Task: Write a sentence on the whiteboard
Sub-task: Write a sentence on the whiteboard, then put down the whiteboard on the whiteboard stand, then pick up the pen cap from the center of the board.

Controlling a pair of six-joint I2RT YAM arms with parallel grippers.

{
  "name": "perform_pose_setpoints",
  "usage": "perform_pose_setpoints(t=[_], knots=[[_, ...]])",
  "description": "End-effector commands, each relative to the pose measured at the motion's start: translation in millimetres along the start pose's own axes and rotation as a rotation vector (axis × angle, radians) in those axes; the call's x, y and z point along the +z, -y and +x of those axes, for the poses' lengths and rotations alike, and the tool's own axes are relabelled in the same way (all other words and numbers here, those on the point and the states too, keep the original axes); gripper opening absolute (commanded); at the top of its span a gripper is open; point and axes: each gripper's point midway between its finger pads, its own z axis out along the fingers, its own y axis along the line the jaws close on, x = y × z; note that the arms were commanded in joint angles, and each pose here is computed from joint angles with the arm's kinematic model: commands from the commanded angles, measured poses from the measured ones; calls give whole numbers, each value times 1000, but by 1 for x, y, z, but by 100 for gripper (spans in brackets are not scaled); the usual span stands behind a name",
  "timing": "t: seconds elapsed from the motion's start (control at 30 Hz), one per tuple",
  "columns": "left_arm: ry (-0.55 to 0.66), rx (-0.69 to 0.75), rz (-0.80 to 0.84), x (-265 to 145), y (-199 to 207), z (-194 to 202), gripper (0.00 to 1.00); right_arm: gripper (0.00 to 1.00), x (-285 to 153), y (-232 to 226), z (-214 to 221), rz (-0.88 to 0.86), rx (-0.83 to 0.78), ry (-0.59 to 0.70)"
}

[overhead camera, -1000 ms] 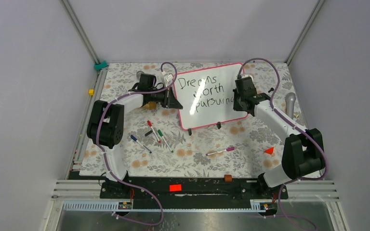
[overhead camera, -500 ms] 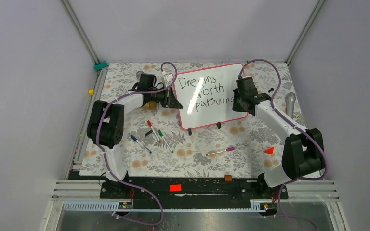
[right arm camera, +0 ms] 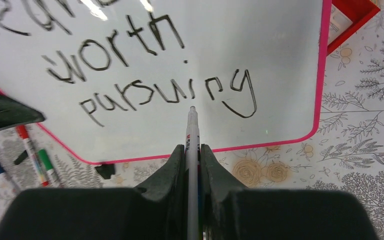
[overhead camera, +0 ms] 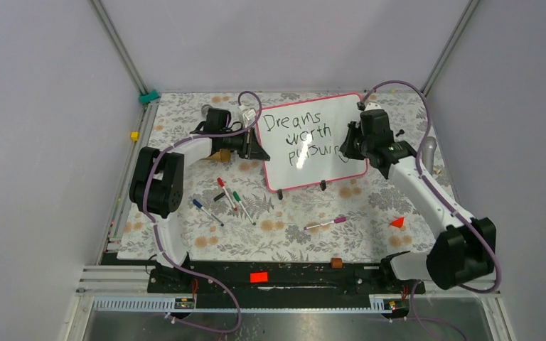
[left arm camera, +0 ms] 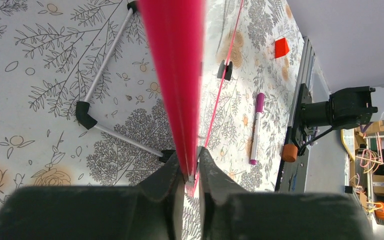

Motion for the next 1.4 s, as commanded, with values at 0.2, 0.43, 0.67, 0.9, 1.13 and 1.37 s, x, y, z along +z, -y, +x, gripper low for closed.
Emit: perform_pose_setpoints(t=[0.2,0.43,0.67,0.9,1.13,1.37], knots=[[-169,-188,-204,4,-55,80,51,0,-50,-14,-10,-79,4,42],[-127,-163,-180,-5,-48,74,99,0,-55,-21,-26,-102,-8,72],[5,-135,-183,-35,-36,51,99,0,-58,-33,-32,-156,12,87],[-23,-32,-293,-71,-8,43,99,0,-62,-36,-32,-174,23,94],[27,-68,-516,-120,22,46,98,0,-71,-35,-34,-170,39,106],[293,-440,-1144,-218,-15,63,99,0,-81,-37,-26,-195,90,103]])
